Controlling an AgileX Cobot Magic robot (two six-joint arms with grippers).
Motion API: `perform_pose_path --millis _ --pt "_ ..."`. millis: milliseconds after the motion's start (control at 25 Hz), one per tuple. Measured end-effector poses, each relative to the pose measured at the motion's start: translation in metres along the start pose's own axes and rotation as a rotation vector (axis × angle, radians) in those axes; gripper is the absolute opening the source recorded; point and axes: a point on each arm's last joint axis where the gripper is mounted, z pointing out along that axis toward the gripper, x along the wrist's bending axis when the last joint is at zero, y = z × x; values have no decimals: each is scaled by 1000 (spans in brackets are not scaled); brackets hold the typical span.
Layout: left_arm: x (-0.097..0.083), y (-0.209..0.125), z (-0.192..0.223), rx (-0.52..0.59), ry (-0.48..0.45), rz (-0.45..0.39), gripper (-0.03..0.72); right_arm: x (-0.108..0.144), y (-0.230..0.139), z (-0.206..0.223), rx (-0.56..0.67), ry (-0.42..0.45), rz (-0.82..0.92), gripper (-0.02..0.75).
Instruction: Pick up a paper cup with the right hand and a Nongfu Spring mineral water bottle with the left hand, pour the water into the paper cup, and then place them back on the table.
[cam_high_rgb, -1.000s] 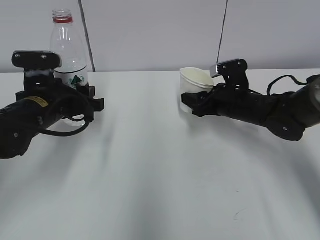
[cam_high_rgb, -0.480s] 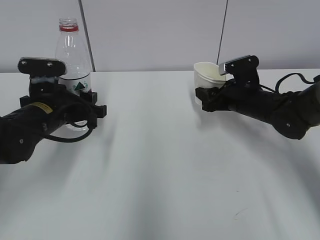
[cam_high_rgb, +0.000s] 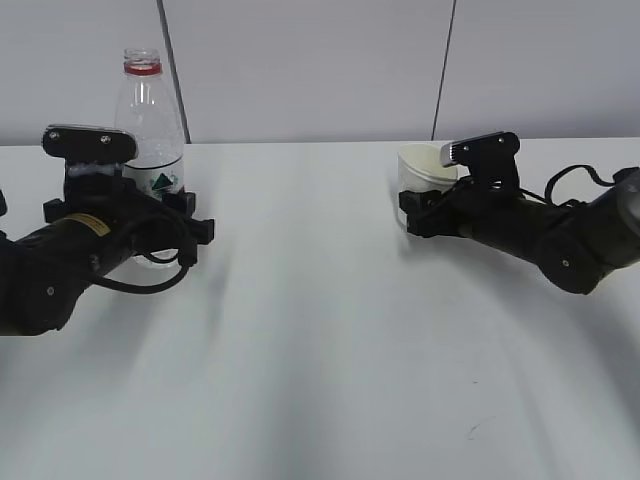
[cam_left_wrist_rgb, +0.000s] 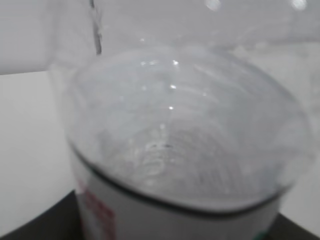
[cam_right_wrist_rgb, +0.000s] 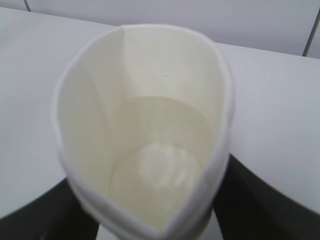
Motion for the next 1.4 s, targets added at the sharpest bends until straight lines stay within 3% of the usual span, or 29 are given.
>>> perform_pose_path --millis 1000,1200,1400 --pt "0 1 0 -5 -4 4 389 -3 -24 10 -71 -28 36 474" --pt "0 1 0 -5 -4 4 389 -3 -25 10 -69 -28 36 569" --pt "0 1 0 -5 -4 4 389 -3 -26 10 -68 -28 37 594"
